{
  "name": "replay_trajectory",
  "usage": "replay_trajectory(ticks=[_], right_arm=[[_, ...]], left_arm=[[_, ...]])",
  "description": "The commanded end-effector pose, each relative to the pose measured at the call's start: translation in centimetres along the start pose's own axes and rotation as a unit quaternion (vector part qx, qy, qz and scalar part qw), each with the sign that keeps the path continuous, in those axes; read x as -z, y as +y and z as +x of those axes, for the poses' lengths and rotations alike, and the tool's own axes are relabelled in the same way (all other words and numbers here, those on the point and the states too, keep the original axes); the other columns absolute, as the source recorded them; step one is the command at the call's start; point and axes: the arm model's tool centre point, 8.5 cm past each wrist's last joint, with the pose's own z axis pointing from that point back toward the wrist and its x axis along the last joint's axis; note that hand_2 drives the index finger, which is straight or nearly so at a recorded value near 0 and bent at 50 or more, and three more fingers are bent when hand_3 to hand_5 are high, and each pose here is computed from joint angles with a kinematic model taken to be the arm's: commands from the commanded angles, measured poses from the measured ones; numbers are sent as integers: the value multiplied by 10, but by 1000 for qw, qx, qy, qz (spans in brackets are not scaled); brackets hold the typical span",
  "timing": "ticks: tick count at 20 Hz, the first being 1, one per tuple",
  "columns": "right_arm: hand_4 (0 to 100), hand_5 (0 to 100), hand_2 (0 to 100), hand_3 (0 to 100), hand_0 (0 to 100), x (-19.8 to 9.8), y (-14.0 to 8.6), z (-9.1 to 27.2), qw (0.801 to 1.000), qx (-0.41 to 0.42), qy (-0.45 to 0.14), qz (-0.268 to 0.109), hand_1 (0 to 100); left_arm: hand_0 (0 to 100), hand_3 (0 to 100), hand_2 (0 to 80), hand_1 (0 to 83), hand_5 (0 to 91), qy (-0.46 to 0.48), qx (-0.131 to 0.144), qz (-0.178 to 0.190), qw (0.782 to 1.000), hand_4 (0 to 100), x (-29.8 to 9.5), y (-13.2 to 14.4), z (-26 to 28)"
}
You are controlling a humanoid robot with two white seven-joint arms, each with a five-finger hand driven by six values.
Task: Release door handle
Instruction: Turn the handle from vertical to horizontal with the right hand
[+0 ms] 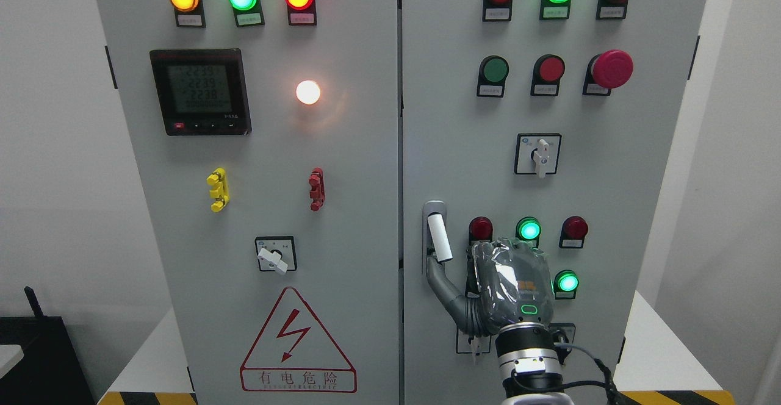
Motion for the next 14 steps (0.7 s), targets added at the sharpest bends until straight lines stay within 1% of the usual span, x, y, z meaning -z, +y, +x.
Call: replay_trajectory(ticks=[1,7,14], right_arm=[[1000,974,1000,1000,403,-1,-3,-3,1000,-1,2,-5,48],[1000,974,1000,1000,395,-1,-5,-8,1000,-3,8,-9,73],[1000,974,1000,1000,404,-1,-6,-9,1000,-3,9,-9,78]], left_arm=[[120,0,0,389,0,8,-6,2,1000,0,-1,1,-6],[120,0,0,389,0,7,-6,2,1000,0,-1,1,-5],[120,0,0,389,0,8,-6,2,1000,0,-1,1,-5]])
